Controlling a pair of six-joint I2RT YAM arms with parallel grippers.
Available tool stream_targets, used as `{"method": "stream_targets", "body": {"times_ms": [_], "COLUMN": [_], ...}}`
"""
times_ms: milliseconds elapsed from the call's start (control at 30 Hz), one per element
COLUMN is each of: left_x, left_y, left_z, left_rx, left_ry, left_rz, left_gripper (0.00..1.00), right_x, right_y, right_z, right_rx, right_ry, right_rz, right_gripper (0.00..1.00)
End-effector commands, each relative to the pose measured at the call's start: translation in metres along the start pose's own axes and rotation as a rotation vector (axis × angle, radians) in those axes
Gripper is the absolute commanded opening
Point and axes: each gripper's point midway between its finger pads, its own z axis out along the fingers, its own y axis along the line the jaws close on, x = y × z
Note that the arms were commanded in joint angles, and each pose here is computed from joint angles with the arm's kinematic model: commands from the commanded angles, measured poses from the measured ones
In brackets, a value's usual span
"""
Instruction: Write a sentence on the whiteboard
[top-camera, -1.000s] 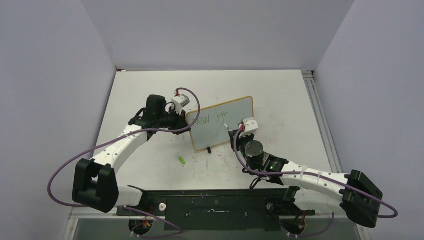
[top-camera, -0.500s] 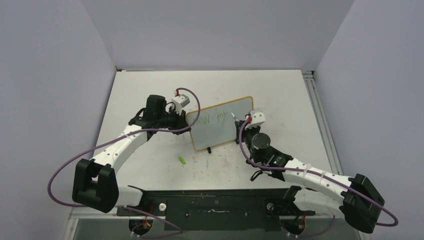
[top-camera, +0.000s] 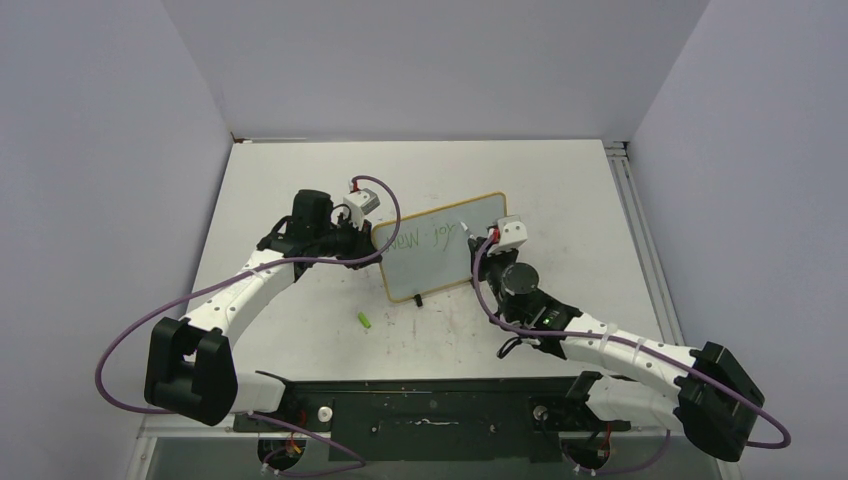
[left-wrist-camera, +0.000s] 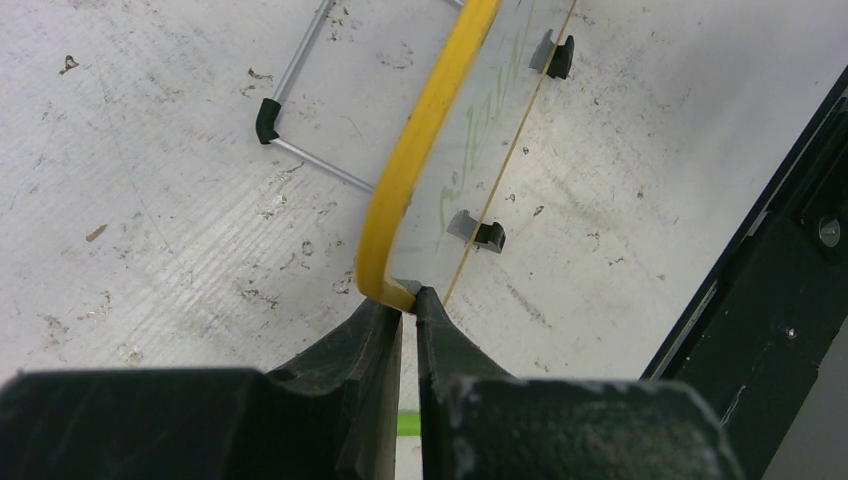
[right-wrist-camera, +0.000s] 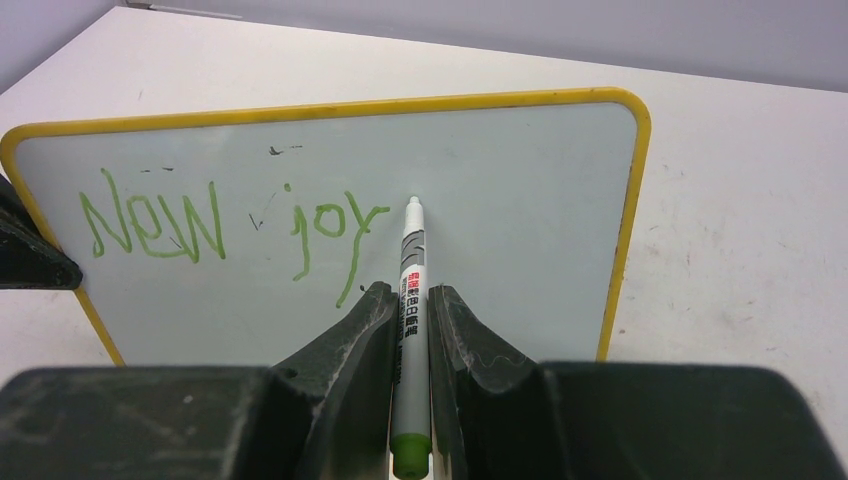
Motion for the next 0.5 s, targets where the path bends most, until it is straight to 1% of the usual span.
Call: {"method": "stream_targets", "body": {"times_ms": [0, 233, 467], "left_x": [-0.004, -0.003, -0.003], "left_y": [-0.003, -0.002, -0.002], "left_z": [0.002, 0.002, 0.002], "left_rx": [0.008, 0.006, 0.006], "left_ry": [0.010, 0.014, 0.013], "left_rz": [0.026, 0.022, 0.025], "left_gripper": [0.00, 0.00, 0.00], "right_x": [-0.032, -0.030, -0.017], "right_y": [0.006, 0.012, 0.014], "right_z": [0.008, 0.010, 0.007], "right_rx": [-0.009, -0.040, -0.057], "right_ry": [-0.083, -0.074, -0.041], "right_rz": [0.038, 0.032, 0.030], "right_gripper": [0.05, 0.05, 0.05]}}
